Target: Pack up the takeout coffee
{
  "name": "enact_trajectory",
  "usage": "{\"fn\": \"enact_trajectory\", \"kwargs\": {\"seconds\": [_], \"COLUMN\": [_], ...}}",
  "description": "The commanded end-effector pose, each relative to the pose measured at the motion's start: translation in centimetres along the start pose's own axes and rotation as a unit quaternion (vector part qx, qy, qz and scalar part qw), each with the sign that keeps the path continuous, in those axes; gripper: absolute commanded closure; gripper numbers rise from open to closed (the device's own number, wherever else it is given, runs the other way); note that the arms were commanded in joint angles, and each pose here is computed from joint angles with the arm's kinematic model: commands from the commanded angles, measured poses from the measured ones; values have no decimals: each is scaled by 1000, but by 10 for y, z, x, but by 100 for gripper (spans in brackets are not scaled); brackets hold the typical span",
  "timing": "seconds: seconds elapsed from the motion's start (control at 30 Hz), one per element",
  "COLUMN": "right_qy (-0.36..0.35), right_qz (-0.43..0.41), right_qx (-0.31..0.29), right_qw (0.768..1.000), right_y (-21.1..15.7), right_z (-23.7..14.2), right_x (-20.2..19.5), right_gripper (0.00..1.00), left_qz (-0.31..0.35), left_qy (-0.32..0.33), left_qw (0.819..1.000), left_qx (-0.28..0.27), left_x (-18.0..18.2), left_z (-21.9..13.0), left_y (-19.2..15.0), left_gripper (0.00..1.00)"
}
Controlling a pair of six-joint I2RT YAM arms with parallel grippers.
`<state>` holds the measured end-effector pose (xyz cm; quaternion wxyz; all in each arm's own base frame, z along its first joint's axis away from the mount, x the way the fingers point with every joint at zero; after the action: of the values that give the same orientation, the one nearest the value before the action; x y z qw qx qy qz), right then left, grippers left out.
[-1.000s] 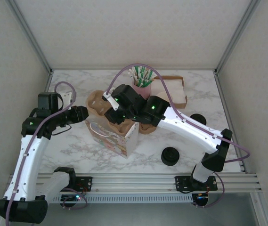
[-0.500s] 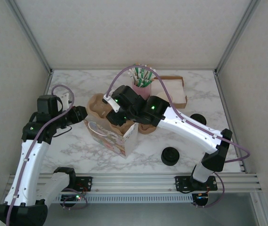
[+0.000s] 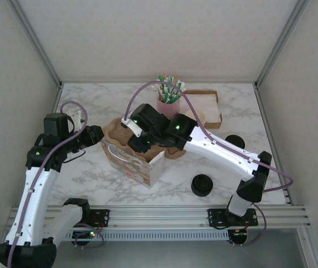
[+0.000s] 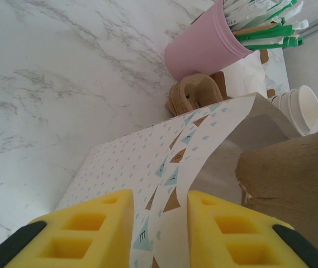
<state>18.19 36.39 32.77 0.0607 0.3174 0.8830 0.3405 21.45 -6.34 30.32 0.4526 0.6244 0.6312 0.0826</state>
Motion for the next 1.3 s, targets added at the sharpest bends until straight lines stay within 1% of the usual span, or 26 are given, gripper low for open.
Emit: {"fn": "enact_trajectory", "kwargs": {"seconds": [0.0,0.13,0.4,0.67,1.27], "right_qy": [1,-1,1,-3,-21], "right_qz": [-15,-21,-28,-34,-55], "right_qx": [21,30,54,65,112], "right_qw": [1000,999,998,997,992], "right_y": [-1,-2,-4,-7,-18], "right_z": [0,5,15,17,38], "right_x": [4,4,6,4,2], "right_gripper": [67,67,67,68,68], "left_qz": [2,2,1,-1,-8], "left_qy": [-1,-5,-2,1,12], "left_qw": [1000,1000,999,999,999], "left_qx": [-12,-17,-40,-43,-51], "left_x": [-2,-4,-7,-6,-4], "left_z": [-3,-6,-14,-13,-15], "left_y": [1,2,5,6,7], "left_gripper": [70,67,57,57,55]}}
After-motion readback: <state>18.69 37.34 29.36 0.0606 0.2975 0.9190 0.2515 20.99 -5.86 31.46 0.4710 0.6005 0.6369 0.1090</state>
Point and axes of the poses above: each hand's point on the last joint's axis, 136 mm out from that joint toward the fingers, its own z axis out along the fingers, its own x axis along the line the jaws close on, y = z × x, the point moved 6 cm from there along -z, back along the fingers, and after that the axes turned 9 degrees about z, right-handed, at the moved point
